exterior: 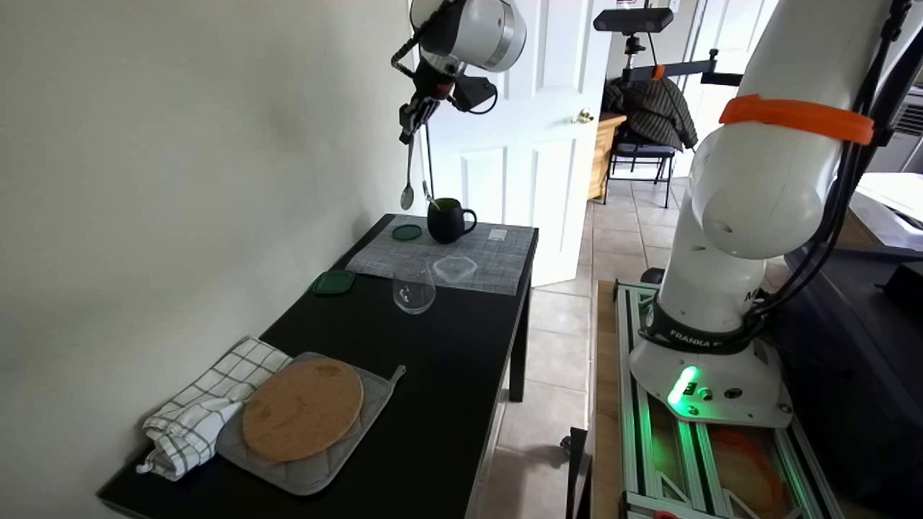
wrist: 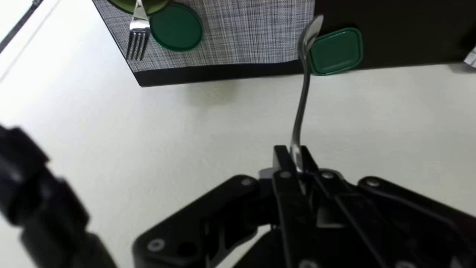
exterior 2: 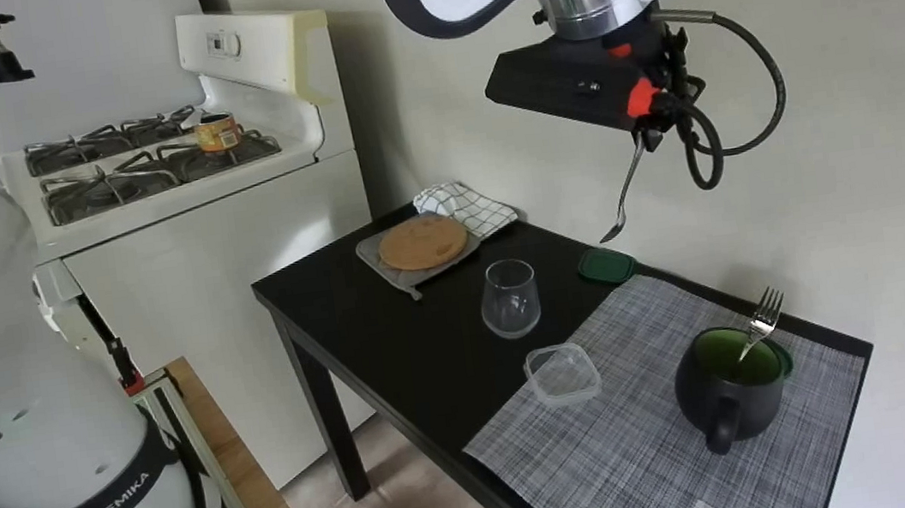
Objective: Pick up the silver spoon from the glass cup and put it in the black mug
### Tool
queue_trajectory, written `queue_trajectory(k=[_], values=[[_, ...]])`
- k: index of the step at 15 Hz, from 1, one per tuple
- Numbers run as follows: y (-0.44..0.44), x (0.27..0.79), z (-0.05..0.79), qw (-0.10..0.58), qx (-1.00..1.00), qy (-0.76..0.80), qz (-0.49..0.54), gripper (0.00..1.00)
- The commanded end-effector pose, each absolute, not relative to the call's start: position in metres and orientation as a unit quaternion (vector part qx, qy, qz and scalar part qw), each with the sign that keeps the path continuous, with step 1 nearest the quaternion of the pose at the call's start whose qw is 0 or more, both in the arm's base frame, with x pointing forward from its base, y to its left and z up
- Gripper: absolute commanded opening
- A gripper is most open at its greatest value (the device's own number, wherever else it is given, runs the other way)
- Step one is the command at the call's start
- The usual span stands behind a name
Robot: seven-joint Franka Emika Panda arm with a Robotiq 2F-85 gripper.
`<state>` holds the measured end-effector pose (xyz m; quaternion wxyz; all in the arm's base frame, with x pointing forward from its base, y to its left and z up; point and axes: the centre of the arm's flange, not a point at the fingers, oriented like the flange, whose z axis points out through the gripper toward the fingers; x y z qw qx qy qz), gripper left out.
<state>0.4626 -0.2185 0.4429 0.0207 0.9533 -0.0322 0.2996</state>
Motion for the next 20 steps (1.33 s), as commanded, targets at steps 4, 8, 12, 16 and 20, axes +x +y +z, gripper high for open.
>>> queue_trajectory(k=[4,8,12,16,20], values=[[-0.237,0.485,0.437,0.028,0.960,-0.002,0.278,0.02],[-0.310,0.514,0.440,0.038,0.967,0.013,0.250,0.02],[-0.382,0.527,0.438,0.031,0.978,0.012,0.207,0.02],[-0.429,0.519,0.414,0.040,0.982,-0.029,0.185,0.02],[-0.445,0.513,0.389,0.033,0.982,-0.069,0.173,0.02]])
